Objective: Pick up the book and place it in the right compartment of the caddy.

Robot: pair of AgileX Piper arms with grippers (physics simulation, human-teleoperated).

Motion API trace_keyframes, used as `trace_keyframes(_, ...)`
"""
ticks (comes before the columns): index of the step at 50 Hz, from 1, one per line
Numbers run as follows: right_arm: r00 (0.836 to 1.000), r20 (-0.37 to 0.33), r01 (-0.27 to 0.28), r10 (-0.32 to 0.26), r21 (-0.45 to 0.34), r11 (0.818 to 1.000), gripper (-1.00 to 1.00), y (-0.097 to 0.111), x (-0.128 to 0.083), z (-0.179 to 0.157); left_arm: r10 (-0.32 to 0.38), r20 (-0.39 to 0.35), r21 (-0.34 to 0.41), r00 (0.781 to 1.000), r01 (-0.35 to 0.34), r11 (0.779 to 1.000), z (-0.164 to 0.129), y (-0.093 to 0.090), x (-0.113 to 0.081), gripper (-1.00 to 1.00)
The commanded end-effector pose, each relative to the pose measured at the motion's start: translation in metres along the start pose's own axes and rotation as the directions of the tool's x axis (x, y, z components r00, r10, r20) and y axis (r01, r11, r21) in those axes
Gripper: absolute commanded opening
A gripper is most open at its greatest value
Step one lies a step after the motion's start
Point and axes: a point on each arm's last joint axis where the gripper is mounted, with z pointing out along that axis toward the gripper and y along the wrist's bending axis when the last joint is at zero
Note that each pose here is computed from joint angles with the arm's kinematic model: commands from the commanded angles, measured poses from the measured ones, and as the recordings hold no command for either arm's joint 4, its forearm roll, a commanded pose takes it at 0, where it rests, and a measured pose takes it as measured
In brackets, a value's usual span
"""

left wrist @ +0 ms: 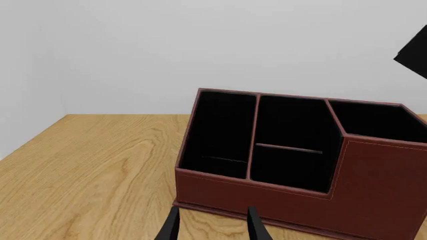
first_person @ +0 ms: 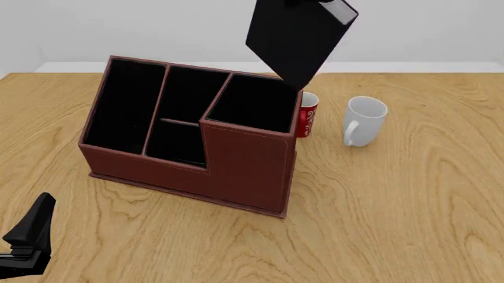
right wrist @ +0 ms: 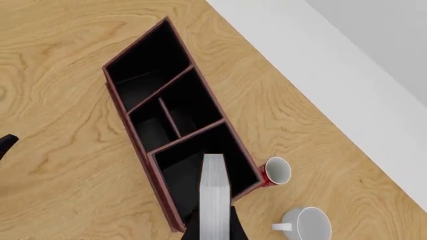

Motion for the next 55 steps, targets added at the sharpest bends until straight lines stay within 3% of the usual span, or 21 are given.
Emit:
trace_keyframes(1, 1.0, 0.006, -0.014, 0.014, -0.021, 1.0, -1.0, 0.008, -0.003, 0.001, 0.0, 0.0, 0.0, 1.0, 0.0, 1.0, 0.0, 0.0, 0.0, 1.0)
trace_keyframes(55, 0.99, -0.109, -0.097, 0.092, -0.033, 0.995, -1.0, 0.007, -0.002, 0.072, 0.0, 0.0, 0.0, 1.0, 0.0, 1.0, 0.0, 0.0, 0.0, 1.0)
